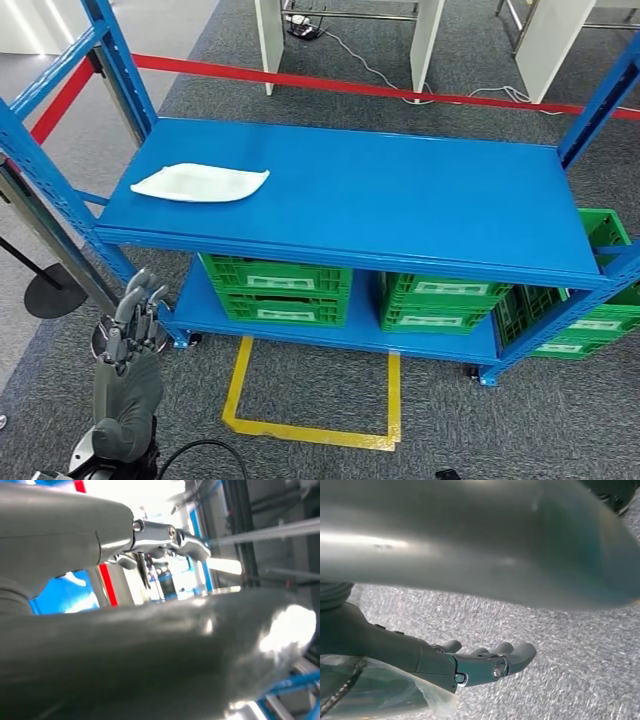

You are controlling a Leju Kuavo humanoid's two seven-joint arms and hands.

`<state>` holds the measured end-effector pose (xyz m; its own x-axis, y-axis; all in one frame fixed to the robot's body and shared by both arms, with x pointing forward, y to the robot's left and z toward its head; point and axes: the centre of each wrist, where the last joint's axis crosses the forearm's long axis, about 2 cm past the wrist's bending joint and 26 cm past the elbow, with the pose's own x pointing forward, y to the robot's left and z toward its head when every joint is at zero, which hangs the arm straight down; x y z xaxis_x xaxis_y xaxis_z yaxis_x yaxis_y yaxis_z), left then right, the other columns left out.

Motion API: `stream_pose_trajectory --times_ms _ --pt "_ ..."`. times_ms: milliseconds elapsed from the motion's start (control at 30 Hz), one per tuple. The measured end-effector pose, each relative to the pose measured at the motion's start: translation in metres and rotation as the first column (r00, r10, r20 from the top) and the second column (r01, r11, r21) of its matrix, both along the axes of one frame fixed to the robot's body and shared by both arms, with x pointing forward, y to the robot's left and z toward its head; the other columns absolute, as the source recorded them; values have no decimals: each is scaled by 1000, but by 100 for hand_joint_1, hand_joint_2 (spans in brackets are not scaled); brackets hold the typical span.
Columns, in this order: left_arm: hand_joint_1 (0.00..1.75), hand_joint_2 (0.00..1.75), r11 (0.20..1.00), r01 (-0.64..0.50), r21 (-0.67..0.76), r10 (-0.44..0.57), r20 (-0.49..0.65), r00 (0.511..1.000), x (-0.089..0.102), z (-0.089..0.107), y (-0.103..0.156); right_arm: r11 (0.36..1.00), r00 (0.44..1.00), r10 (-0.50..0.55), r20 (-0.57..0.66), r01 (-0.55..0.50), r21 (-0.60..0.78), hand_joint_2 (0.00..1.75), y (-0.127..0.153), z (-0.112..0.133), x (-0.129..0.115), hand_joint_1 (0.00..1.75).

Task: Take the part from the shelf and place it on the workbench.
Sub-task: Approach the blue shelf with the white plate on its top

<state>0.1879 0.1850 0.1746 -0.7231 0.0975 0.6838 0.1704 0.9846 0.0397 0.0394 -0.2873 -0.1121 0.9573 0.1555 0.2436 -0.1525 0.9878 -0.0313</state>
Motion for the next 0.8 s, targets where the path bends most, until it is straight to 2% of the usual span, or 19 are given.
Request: stream_pose_trajectory --times_ms 800 --pt "0 0 1000 0 -6 0 12 1000 1 1 0 1000 1000 1 -2 -1 -3 0 -1 0 -1 0"
